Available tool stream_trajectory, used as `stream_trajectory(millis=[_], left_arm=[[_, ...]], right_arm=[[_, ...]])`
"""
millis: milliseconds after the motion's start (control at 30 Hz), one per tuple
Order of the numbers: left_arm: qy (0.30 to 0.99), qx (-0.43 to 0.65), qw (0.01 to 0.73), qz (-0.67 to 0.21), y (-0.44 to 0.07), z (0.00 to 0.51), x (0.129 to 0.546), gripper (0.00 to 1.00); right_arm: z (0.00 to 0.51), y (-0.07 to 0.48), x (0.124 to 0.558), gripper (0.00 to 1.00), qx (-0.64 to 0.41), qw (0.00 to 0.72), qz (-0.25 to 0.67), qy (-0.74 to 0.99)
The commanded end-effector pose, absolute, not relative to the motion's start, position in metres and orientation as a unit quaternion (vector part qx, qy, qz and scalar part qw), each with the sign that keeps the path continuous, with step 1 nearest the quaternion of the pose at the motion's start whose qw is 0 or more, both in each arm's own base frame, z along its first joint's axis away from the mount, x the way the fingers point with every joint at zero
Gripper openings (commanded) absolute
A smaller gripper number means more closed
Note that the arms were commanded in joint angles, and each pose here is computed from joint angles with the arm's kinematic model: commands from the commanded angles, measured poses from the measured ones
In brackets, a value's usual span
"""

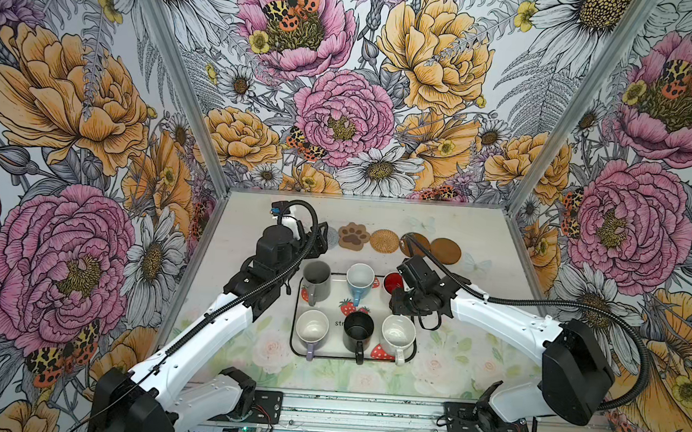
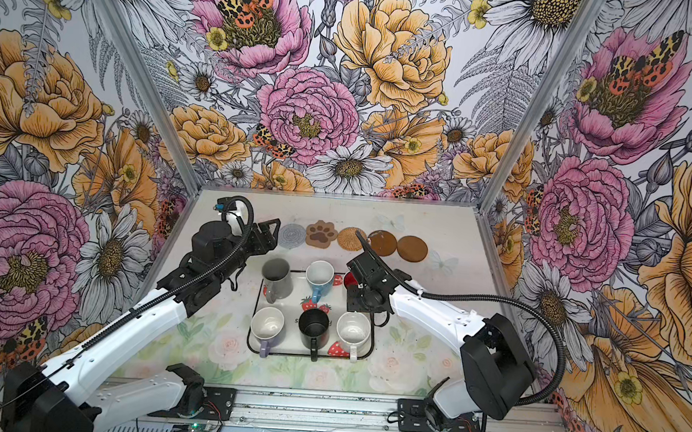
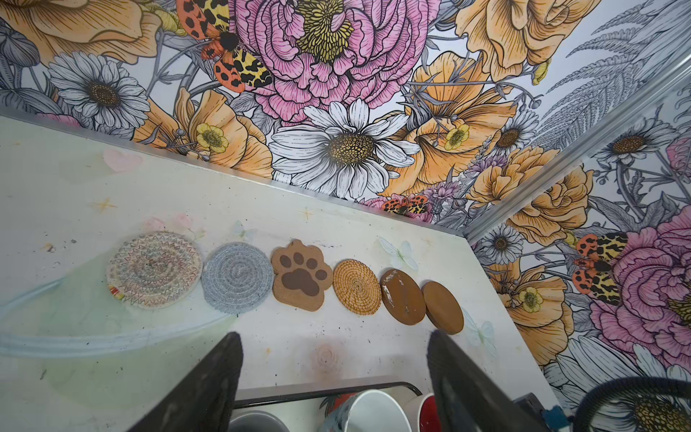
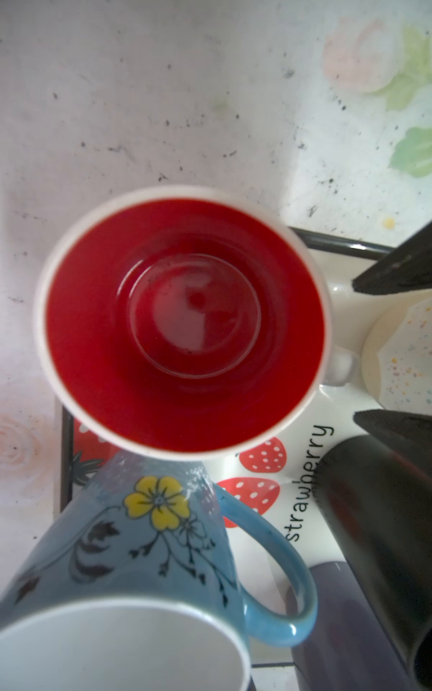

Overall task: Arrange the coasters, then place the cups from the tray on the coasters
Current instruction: 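Lower the right gripper into the red-inside mug and grip it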

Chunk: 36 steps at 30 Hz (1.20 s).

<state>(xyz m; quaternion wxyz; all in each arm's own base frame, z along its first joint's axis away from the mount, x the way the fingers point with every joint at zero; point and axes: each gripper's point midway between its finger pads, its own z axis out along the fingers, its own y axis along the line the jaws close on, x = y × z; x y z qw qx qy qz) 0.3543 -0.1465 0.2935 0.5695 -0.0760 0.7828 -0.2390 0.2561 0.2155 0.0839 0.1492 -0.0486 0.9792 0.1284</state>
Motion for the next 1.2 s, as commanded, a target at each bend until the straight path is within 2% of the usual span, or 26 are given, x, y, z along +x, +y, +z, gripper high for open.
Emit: stream_trajectory(millis=[0,767,933,1167], left_arm=[[0.782,-0.068,0.571,-0.241,-0.148,0.292,0.356,0.79],[0.803,-0.084,0.543,-0.231,-0.14,0.262,0.377,0.79],[0.805,-0.086,0.54,-0.231,-0.139,0.26,0.378,0.79],[0.805,-0.086,0.539,-0.232,-0.139,0.259,0.379,0.79]], right_arm=[[0.087,0.223,0.263,0.53,-0.041,0.159,0.13,0.978],[0.063,0.218,0.281,0.54,-0.026,0.149,0.082,0.985],[0.062,0.217,0.285,0.5,-0.026,0.151,0.075,0.985],[0.066,0.211,0.288,0.38,-0.024,0.165,0.065,0.984]])
